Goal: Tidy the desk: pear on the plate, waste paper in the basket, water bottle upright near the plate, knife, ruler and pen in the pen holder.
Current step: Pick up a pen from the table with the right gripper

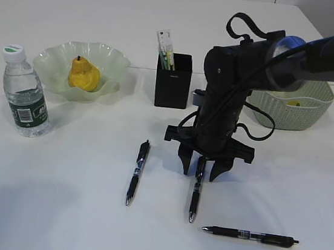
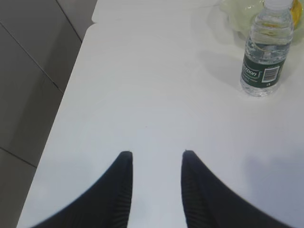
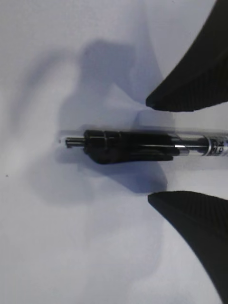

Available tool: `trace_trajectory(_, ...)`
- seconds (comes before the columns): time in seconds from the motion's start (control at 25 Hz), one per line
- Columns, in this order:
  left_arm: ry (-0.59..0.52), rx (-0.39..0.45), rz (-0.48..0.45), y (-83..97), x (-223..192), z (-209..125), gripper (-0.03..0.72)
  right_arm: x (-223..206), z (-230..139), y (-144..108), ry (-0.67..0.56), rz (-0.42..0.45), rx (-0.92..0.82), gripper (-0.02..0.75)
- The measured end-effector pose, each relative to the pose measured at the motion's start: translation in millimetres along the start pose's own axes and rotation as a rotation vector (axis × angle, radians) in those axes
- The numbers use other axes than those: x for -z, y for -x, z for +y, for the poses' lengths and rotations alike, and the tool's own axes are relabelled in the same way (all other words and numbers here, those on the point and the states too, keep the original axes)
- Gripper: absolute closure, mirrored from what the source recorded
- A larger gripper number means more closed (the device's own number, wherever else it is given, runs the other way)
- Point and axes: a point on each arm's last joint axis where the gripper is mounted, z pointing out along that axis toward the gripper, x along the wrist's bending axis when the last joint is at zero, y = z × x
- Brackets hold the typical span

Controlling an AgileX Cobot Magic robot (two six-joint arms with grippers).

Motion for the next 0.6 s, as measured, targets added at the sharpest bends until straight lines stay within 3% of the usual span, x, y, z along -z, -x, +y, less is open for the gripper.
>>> trace_trajectory(0.6, 0.0, 0.0, 0.0, 0.0, 0.0, 0.0, 0.449, -0.9, 1.4, 2.0, 0.014, -0.023, 0.018, 0.311)
